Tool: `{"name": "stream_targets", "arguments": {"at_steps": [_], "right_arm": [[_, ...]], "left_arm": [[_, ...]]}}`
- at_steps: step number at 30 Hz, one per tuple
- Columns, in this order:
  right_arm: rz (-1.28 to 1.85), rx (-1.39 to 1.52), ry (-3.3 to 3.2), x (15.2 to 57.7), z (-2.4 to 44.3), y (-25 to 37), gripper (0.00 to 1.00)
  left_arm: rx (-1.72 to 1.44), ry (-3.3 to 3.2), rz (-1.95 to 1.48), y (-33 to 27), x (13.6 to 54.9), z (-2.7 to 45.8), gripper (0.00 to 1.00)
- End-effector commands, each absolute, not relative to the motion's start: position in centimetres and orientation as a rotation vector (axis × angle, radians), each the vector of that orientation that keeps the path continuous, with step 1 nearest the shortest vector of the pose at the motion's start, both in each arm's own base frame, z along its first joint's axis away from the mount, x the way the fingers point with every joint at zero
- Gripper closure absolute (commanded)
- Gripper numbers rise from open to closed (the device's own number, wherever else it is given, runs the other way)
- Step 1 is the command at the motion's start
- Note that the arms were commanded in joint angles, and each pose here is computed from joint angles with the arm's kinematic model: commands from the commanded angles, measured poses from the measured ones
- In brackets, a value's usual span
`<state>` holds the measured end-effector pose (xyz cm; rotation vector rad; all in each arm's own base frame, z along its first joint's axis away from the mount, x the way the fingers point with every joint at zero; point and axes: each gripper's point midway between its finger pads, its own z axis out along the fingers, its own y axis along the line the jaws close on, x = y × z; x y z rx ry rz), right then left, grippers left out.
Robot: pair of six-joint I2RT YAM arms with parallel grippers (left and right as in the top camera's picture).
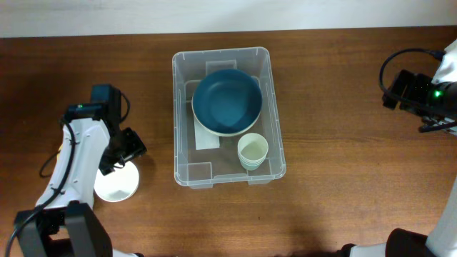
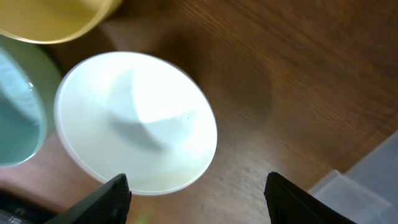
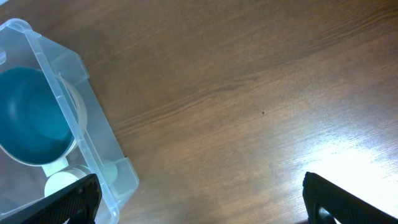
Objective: Pack container
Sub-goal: 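Move the left gripper to the white bowl and grasp its rim, then carry the white bowl into the container's front left and release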
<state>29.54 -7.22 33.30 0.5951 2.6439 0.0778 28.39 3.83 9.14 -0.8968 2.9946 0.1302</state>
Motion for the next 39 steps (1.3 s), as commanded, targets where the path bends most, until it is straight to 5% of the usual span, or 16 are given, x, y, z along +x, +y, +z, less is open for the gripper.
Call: {"name": "stream_targets", "arguments": {"at_steps": [1, 15, 19, 29, 39], "right_arm": [[0.094, 0.575, 2.654, 29.6, 33.1, -6.9, 0.01], [0.094, 0.575, 2.654, 29.6, 33.1, -6.9, 0.01], [0.093, 0.576, 2.654, 29.6, 33.1, -6.9, 0.01], [0.093, 0.575, 2.654, 29.6, 33.1, -6.9, 0.01], [0.093, 0.575, 2.654, 29.6, 33.1, -6.9, 0.01]], "left_arm": [[-0.857, 3.045, 0.131, 3.6, 27.5, 7.0, 0.29], [-0.875, 3.127, 0.164, 3.6, 27.6, 2.1, 0.30], [-0.882, 3.165, 0.177, 3.5, 27.2, 1.1, 0.40], [-0.884, 3.169, 0.175, 3.5, 27.2, 1.0, 0.98], [-0.820, 3.083, 0.137, 3.0, 30.4, 6.8, 0.99]]}}
